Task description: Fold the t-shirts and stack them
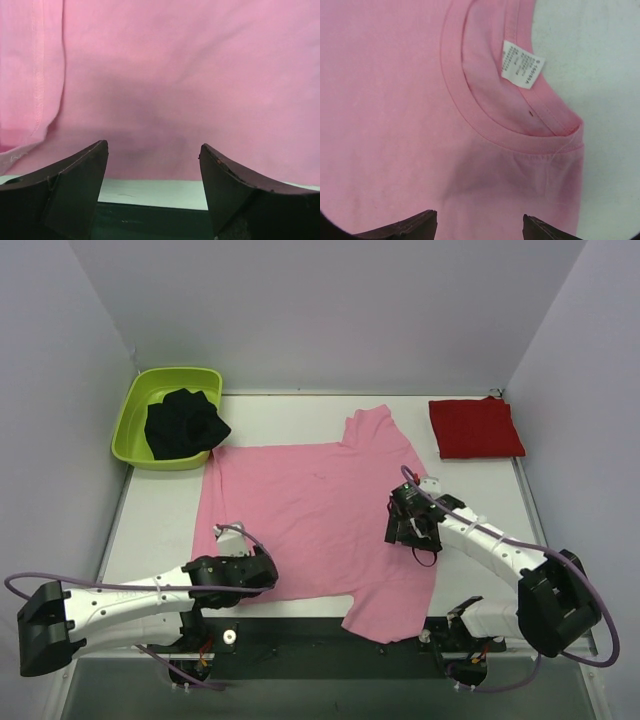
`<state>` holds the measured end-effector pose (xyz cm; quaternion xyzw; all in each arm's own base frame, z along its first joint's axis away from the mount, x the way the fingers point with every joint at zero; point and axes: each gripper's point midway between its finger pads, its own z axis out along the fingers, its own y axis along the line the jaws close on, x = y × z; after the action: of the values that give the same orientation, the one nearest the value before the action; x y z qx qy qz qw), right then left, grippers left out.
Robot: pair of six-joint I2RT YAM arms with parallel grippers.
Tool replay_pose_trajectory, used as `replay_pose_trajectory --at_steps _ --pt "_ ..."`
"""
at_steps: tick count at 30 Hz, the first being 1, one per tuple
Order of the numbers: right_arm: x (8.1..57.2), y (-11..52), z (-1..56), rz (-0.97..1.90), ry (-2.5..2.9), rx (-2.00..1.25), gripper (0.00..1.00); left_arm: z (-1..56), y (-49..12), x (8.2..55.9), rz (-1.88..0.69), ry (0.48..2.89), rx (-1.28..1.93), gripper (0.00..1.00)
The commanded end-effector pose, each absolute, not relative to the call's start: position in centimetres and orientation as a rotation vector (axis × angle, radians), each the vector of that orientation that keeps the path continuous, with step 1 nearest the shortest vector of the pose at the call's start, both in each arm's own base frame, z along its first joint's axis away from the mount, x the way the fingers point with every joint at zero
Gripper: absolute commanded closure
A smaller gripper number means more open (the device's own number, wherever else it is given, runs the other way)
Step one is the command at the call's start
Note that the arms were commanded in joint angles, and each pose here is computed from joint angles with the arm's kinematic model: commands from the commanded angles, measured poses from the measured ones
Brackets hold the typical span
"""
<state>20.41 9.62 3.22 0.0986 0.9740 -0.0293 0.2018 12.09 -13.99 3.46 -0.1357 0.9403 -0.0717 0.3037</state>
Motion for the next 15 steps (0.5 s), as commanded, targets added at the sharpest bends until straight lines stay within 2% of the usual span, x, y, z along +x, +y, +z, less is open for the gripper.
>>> replay_pose_trajectory --at_steps 1,6,15 --pt "22.6 11.0 7.1 0.001 2.638 0.235 0.31 10.7 -14.0 15.0 -0.205 2.305 -0.431 0.15" --pt "24.4 14.1 7.2 0.127 2.652 0.208 0.31 16.1 -15.2 17.0 -0.247 2.198 -0.372 0.14" --pt "27.1 18.9 4.7 0.349 2.607 0.121 0.31 16.5 -16.1 18.7 -0.163 2.192 -0.275 0.14"
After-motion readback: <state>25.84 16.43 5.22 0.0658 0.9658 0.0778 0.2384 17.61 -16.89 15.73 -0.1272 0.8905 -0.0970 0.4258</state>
